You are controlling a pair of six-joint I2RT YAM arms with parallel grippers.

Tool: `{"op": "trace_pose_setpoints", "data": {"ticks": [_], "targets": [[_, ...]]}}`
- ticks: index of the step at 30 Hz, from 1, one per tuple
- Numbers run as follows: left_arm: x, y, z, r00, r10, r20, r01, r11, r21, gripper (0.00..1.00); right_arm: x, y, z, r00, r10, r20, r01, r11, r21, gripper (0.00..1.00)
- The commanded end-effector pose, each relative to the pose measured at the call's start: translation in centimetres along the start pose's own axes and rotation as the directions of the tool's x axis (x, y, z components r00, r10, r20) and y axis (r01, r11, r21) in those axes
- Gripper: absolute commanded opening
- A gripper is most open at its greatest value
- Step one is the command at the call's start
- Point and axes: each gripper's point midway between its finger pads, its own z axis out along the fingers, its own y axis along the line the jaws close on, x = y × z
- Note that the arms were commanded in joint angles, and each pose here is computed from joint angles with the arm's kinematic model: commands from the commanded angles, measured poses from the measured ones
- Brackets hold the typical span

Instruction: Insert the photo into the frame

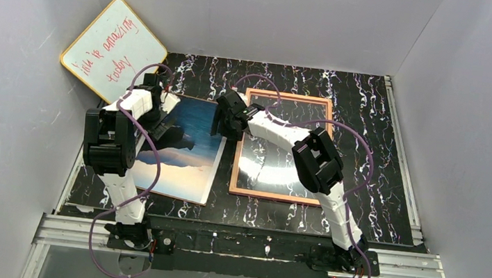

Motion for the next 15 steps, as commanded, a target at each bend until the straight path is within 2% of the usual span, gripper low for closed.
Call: {"op": "trace_pose_setpoints", "data": {"ticks": [1,7,15], "targets": [[1.3,-2.2,1.3,0.999,0.033,-0.042,-0.03,0.998,0.062,0.84,0.1,1.6,0.5,1.0,0.015,-0.008,-0.015,0.998,-0.059,0.69],[1.1,-2.7,1.4,0.998,0.052,-0.047,-0.049,0.997,0.067,0.84,-0.5,4.6,-1.5,0.998,-0.043,0.045,0.049,0.991,-0.123,0.63],[1.0,-2.8,1.4,0.997,0.056,-0.048,-0.053,0.997,0.064,0.84,-0.1,6.3,-2.8,0.985,-0.146,0.09,0.155,0.982,-0.107,0.61]]}}
